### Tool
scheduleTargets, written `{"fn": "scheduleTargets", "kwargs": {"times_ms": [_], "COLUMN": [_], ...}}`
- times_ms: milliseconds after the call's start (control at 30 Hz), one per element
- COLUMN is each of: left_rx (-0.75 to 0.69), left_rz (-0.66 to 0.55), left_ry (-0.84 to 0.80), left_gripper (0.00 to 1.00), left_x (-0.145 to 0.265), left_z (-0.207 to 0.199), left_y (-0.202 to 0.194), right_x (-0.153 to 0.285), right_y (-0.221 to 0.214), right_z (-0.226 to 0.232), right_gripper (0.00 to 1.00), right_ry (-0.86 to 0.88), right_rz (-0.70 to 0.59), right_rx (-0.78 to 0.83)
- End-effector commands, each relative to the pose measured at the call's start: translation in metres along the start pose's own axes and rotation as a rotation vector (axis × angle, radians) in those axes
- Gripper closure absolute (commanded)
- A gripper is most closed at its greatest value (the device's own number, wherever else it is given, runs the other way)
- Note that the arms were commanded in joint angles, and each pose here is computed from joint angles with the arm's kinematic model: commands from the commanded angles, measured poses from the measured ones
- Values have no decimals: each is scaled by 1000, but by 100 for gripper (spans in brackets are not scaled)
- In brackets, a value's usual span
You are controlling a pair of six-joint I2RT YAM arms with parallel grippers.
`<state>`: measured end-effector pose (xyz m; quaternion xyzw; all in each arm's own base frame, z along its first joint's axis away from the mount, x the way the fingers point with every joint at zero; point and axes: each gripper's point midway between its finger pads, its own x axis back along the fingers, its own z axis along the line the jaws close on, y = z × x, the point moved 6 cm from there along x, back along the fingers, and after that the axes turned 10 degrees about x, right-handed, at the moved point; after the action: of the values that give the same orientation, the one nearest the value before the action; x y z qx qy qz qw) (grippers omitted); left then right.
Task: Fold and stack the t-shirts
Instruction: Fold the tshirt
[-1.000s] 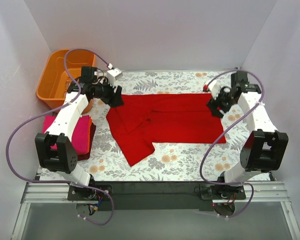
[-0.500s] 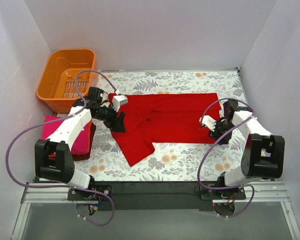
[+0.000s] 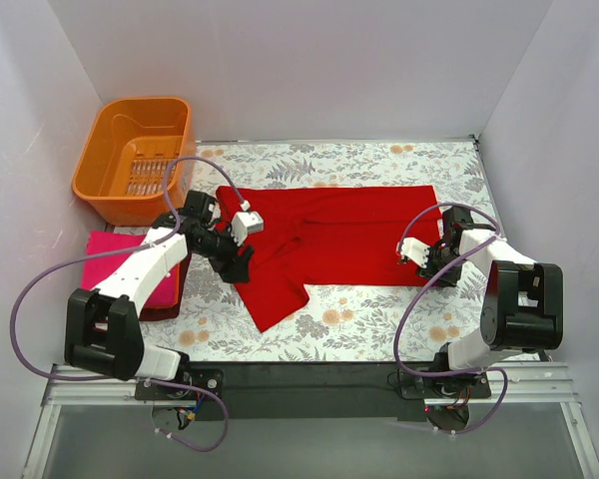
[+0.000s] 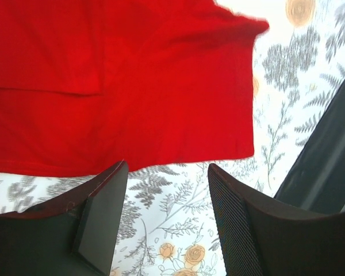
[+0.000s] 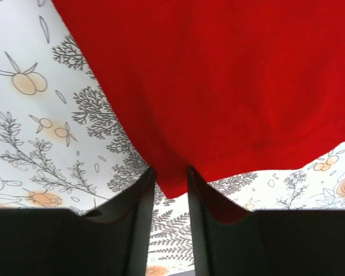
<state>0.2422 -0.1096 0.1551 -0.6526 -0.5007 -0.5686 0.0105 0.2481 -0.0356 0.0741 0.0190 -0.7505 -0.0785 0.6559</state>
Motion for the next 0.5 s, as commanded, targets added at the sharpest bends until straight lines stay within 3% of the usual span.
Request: {"fn": "scheduleTargets", "kwargs": {"times_ms": [0,100,133,467], "left_rx": [-178,-271,-290,-380], "left_rz": [29,26,35,72], "left_ry": [67,111,106,102], "left_gripper": [44,46,46,52], "left_x": [-2,-8,-11,-37], "left_z": [-8,-7,-7,-1], "left_y": [-17,-21,-25,-31], "right_x": [-13,-13,-13,-6], "right_y": [-5,-6,-6,-4], "right_z": [-5,-4,-4,-9], "right_gripper": [66,85,98,99], "right_ry": [-31,-30,-31,-53], "right_rz": [14,25,26,21], "right_rx": [16,16,18,-18]}}
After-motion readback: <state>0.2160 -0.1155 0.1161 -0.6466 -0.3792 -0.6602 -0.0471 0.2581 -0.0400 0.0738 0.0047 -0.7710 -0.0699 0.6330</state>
